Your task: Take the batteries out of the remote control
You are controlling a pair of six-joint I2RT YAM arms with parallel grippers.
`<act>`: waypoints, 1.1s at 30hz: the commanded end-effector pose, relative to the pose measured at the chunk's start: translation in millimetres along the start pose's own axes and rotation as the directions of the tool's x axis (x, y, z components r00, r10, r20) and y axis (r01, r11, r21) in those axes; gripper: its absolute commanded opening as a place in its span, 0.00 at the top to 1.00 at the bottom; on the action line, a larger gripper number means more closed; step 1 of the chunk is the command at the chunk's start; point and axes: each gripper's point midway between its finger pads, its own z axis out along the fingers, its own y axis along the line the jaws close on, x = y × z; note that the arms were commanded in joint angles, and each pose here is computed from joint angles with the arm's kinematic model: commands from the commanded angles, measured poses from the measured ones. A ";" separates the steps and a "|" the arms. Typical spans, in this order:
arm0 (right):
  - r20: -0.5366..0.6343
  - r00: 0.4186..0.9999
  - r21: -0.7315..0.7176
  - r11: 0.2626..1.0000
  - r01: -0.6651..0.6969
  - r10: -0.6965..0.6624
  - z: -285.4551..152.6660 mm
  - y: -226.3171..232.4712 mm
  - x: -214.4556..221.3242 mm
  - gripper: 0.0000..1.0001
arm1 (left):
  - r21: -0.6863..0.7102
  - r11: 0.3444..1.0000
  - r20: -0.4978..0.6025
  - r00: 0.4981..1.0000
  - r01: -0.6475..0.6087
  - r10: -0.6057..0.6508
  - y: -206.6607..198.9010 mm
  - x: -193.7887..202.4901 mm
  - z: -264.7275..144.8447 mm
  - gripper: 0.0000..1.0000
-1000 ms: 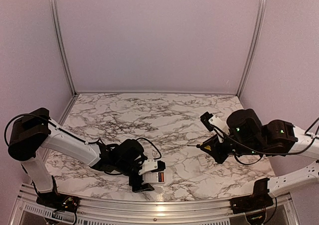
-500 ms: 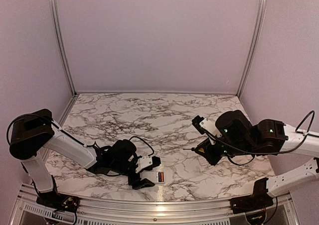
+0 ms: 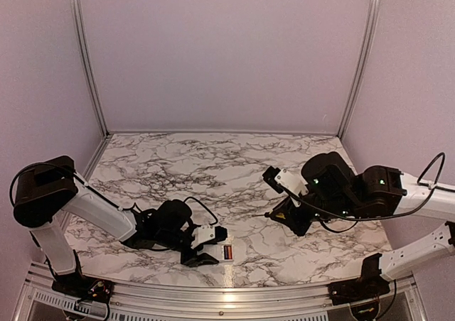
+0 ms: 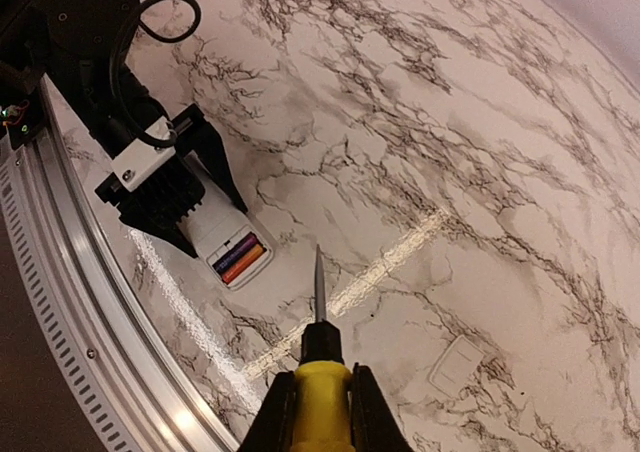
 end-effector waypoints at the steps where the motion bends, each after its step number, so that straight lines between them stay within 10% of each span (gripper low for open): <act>1: 0.033 0.990 -0.132 0.982 0.137 -0.133 -7.1 27.2 -16.6 1.00 | -0.016 0.998 -0.017 0.998 -0.054 0.054 0.0 -3.4 -16.4 0.61; 12: -0.015 0.902 -0.311 0.860 0.406 -0.431 17.4 84.5 8.0 1.00 | -0.060 0.989 0.004 0.990 -0.137 0.138 7.0 -27.8 -33.4 0.64; 33: -0.053 0.866 -0.321 0.830 0.456 -0.497 77.8 97.6 24.2 1.00 | 0.044 0.999 0.017 1.000 -0.022 0.021 -7.7 -18.4 -15.2 0.66</act>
